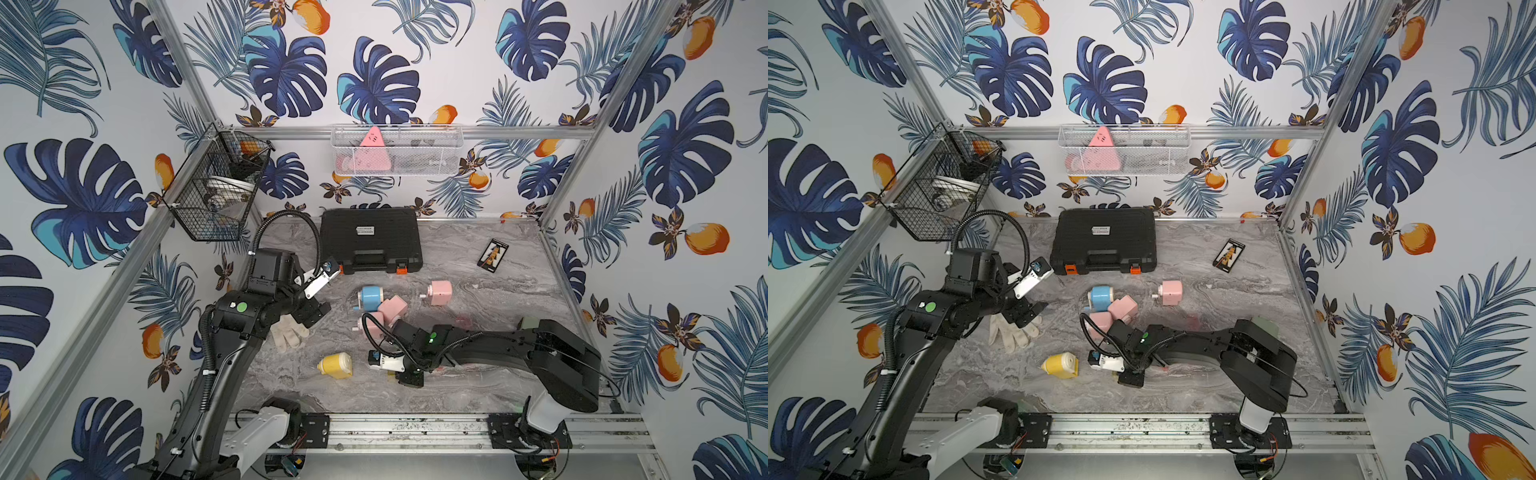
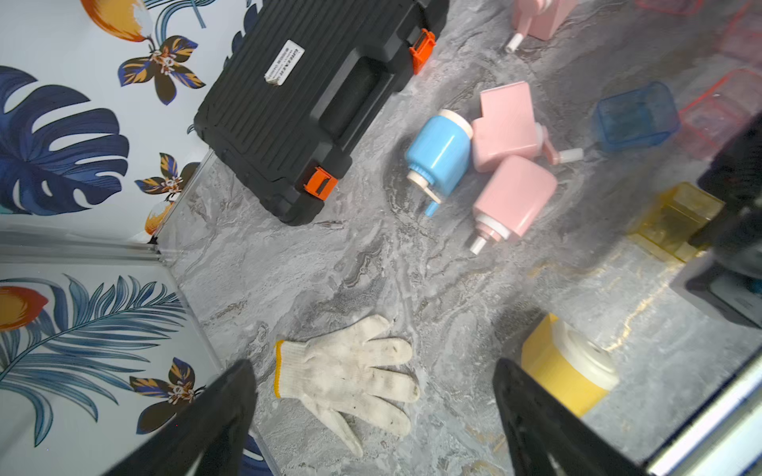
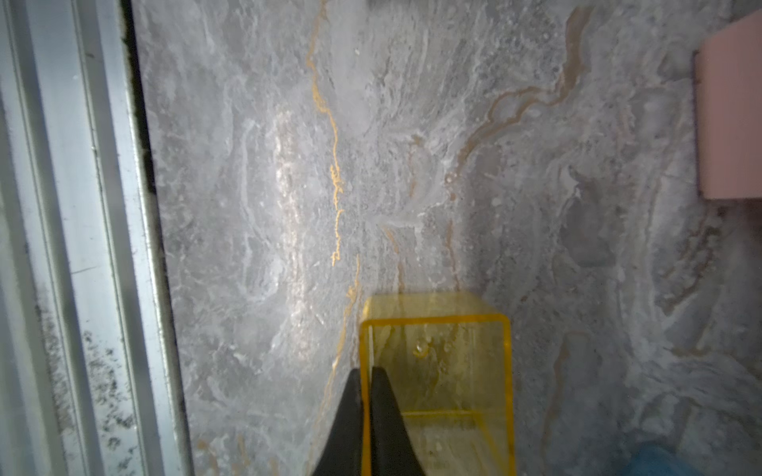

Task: Put the tray back into the pencil sharpener
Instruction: Move the container to the center of the board.

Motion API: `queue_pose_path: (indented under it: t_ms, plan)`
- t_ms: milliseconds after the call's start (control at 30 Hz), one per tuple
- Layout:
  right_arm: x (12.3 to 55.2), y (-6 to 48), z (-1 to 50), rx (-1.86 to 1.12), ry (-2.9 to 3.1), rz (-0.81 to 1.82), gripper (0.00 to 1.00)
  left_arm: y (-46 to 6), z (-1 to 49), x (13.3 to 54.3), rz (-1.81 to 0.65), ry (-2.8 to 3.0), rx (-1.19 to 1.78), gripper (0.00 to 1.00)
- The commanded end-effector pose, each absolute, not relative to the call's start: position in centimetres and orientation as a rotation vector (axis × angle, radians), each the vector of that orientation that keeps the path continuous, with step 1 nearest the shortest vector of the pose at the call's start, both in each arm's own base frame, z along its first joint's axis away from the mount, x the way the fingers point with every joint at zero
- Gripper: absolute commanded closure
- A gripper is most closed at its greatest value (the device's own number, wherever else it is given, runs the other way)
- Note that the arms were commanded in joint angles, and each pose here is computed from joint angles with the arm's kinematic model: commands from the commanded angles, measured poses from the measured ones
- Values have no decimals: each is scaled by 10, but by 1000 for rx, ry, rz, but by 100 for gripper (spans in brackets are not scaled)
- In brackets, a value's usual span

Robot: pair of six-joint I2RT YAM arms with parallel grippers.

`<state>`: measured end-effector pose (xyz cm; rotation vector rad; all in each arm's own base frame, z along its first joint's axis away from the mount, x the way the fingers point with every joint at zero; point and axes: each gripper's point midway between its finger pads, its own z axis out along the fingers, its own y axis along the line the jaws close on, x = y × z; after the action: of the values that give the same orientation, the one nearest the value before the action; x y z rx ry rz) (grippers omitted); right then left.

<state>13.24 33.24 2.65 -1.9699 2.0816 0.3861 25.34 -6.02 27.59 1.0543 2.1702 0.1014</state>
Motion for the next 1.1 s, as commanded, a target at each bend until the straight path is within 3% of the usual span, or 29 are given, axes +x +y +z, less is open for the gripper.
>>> queue_pose_path:
  t_ms: [0, 300, 367, 500, 633, 900, 1067]
  plan:
    - [126, 317, 22, -2020, 2097, 350, 97, -70, 268, 221, -4, 2192, 1208, 5]
    - [115, 285, 20, -2023, 2145, 302, 97, -79, 247, 169, -161, 2230, 1430, 5]
    - [116, 285, 20, -2010, 2148, 297, 91, -79, 239, 160, -191, 2247, 1474, 6]
    - [123, 297, 32, -1937, 2126, 323, 69, -84, 229, 149, -268, 2250, 1524, 7]
    - [130, 312, 58, -1822, 2072, 394, 56, -90, 216, 144, -341, 2262, 1556, 8]
    - [154, 330, 128, -1405, 1949, 525, 48, -89, 180, 134, -394, 2319, 1672, 9]
    - [172, 314, 155, -1173, 1939, 487, 48, -93, 158, 134, -439, 2315, 1700, 15]
